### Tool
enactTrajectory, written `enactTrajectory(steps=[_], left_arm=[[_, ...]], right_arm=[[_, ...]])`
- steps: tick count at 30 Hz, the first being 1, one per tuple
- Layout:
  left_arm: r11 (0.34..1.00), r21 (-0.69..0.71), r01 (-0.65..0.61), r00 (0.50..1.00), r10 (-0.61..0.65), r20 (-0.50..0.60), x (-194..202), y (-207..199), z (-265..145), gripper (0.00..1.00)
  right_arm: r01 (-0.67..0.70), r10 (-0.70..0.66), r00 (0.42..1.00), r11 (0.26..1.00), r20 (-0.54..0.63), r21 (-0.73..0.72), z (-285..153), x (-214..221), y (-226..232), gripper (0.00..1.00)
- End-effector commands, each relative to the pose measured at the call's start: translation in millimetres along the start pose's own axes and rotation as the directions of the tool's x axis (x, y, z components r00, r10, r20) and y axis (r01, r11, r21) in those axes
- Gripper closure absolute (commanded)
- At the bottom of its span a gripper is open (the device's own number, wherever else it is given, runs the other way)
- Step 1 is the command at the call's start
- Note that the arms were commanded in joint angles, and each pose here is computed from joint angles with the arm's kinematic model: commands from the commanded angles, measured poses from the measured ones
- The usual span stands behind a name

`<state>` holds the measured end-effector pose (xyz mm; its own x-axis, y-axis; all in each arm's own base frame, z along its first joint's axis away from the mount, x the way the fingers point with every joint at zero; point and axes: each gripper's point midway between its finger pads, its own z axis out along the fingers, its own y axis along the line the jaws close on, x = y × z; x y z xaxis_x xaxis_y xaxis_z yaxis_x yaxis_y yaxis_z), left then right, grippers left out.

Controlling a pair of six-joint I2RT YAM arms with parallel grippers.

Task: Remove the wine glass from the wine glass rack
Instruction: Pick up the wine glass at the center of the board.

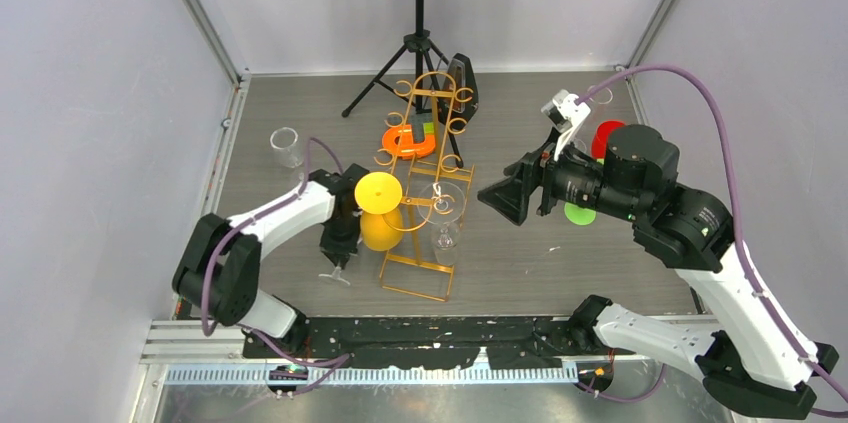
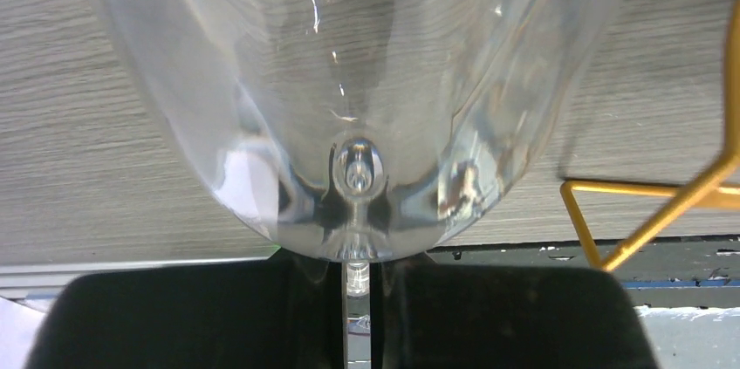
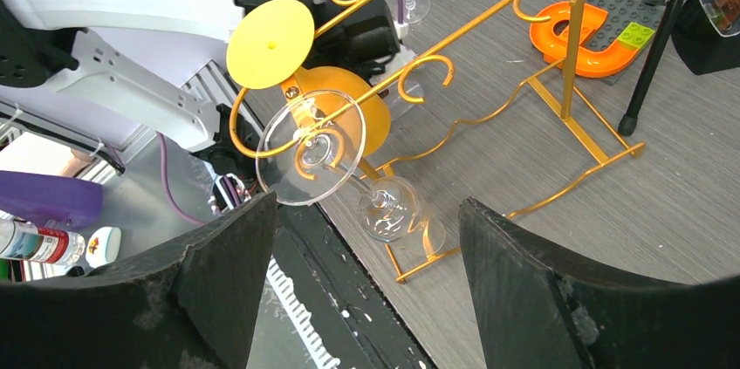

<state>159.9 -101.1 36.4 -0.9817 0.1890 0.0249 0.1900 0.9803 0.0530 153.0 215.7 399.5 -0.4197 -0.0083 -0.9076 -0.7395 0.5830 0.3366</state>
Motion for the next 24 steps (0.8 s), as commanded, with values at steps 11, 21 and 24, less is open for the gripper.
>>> enactTrajectory(steps=[11, 21, 24], left_arm=[[0.994, -0.084, 0.065, 0.955, -0.038, 0.295, -16.4, 34.4, -75.1, 1.0], [0.984, -0.075, 0.162, 0.839, -0.098, 0.535, -9.9, 66.3, -150.9, 1.0], [0.988, -0.035, 0.148, 0.792, -0.097, 0.602, -3.6, 68.1, -181.9, 1.0]], right_arm=[[0.017, -0.017, 0.996, 1.0, 0.085, -0.009, -1.7, -31.9, 6.8, 0.18], [0.045, -0.044, 0.994, 0.999, 0.104, -0.005, -5.4, -46.5, 10.0, 0.18], [0.055, -0.053, 0.992, 0.998, 0.114, -0.012, -7.0, -52.5, 12.8, 0.18]])
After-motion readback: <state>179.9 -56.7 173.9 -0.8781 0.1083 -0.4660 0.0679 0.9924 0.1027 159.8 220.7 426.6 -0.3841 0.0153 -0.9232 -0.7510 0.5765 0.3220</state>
